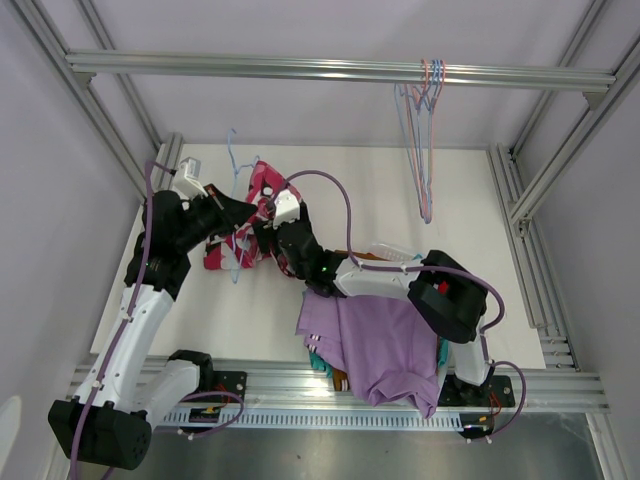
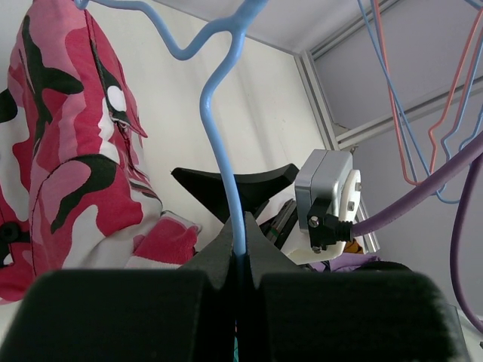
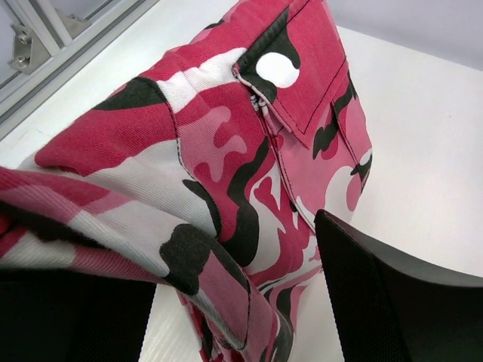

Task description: Remove the trousers from the hanger

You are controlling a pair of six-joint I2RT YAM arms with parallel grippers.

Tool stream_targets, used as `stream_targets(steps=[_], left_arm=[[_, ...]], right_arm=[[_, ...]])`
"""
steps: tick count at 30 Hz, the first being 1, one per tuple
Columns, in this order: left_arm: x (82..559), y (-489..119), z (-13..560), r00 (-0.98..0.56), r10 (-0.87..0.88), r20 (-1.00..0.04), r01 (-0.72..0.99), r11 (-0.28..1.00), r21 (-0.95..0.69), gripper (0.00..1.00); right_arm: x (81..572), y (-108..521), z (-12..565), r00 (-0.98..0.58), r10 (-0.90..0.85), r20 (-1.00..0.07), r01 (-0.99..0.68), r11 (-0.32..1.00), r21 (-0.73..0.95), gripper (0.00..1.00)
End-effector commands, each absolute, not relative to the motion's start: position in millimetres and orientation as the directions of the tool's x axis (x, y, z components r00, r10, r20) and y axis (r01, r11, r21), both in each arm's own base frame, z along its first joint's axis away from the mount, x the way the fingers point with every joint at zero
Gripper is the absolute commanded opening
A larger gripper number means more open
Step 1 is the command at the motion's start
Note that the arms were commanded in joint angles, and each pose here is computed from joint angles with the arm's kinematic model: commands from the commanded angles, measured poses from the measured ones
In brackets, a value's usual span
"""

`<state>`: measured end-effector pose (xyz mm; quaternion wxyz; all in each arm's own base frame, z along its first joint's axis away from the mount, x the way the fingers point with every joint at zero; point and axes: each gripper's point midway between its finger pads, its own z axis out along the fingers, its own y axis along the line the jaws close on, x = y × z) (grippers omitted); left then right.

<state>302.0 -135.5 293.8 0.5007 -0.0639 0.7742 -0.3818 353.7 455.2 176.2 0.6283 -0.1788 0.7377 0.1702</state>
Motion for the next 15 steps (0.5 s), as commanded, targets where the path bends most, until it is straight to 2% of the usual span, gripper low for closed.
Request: stream_targets(steps=[1,3,4,7,12,15], left_arm=[[304,-138,320,-0.412,-0.478,-0.776,0.378,0.685,-0.623,0.01],[304,-138,320,-0.412,-0.479,-0.775,0.377,0.684,-0.624,0.01],[304,-138,321,-0.411,-0.479,-0.775,0.378,0.684,-0.624,0.00],[304,-138,320,-0.412,-0.479,-0.775,0.377,0.684,-0.624,0.01],[304,-138,319,-0.415,-0.479,-0.774,0.375,0.685,-0.625,0.01],[304,-138,320,-0.412,-0.480,-0.775,0.376,0.685,-0.624,0.00]], right_arm=[[369,456,214,-0.080,0.093,-0.992,-0.422,0.899,0.118,0.81],[368,455,211,-0.087,0.108,-0.990,-0.419,0.898,0.135,0.79],[368,456,213,-0.084,0.125,-0.989,-0.425,0.893,0.149,0.73],[365,457,212,-0.094,0.156,-0.983,-0.440,0.880,0.182,0.67],[358,465,221,-0.125,0.219,-0.968,-0.500,0.829,0.252,0.59],[358,468,225,-0.148,0.253,-0.956,-0.515,0.805,0.293,0.42]])
